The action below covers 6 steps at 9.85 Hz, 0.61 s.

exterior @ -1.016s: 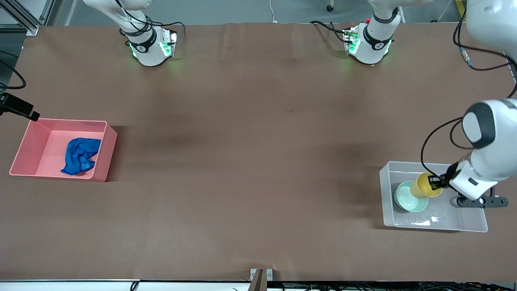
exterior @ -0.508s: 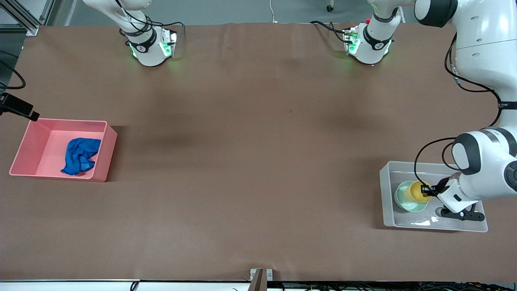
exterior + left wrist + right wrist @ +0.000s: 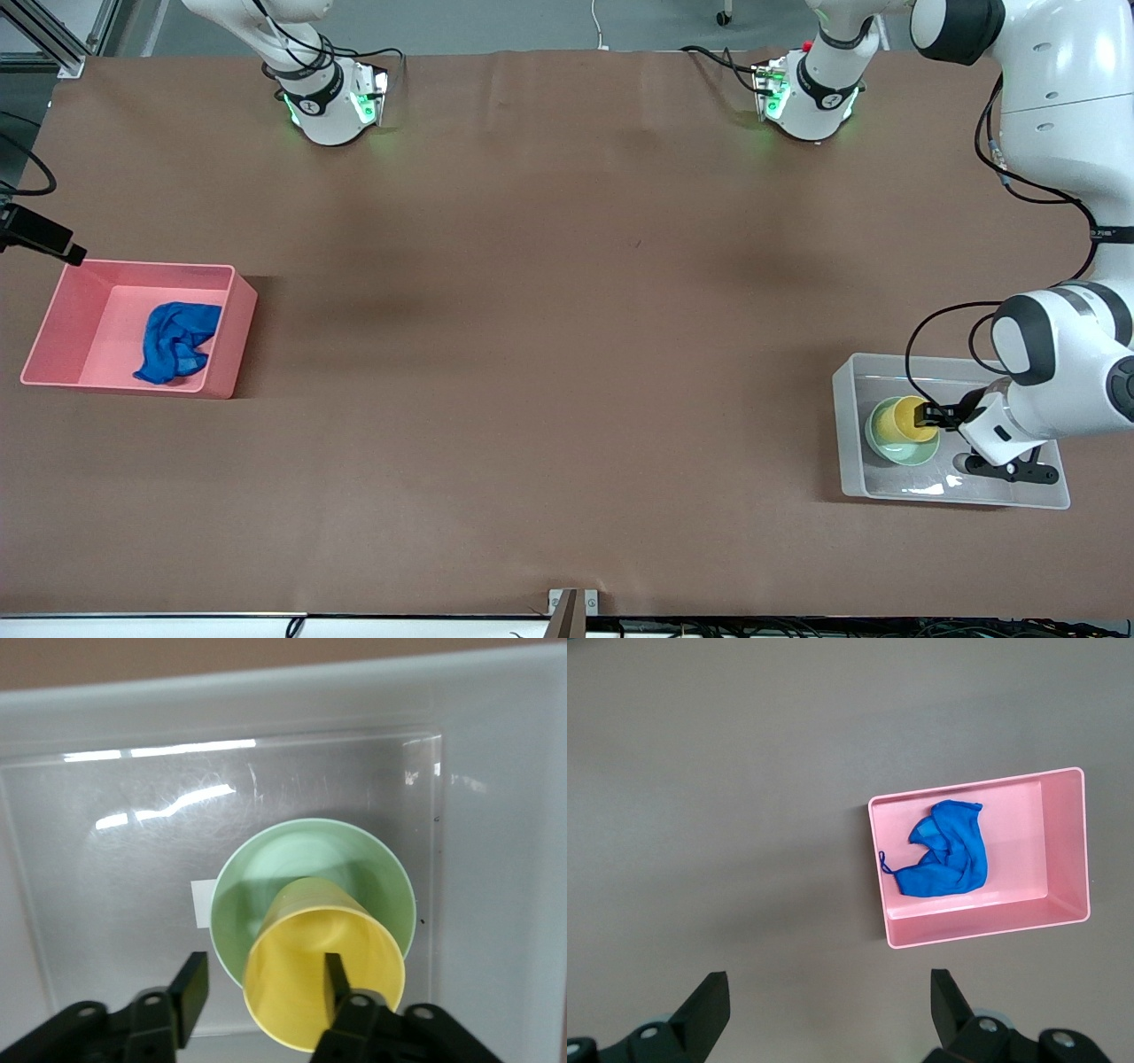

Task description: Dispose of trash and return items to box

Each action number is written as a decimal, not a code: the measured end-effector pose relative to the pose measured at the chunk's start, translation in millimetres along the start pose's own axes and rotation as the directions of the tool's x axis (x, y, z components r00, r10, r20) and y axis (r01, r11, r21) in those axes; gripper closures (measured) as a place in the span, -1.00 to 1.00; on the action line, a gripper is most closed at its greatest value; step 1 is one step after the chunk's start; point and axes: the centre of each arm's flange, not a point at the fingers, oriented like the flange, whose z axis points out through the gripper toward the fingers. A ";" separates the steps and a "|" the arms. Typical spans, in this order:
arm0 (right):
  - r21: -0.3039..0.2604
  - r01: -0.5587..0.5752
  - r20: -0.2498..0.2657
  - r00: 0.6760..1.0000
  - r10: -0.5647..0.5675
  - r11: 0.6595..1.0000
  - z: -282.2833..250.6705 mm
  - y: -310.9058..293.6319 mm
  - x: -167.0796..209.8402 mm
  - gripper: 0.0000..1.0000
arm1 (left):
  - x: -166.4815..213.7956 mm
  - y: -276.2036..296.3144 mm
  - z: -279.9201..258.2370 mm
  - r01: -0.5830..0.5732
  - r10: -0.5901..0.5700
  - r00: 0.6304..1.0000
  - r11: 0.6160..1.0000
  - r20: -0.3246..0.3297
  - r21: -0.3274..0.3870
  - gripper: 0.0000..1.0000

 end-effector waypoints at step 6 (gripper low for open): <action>0.000 -0.001 0.002 1.000 0.001 1.000 0.9 0.5 0.2 -1.00 | -93.2 47.4 -226.7 0.096 -0.095 0.977 0.995 -0.192 -0.002 -0.99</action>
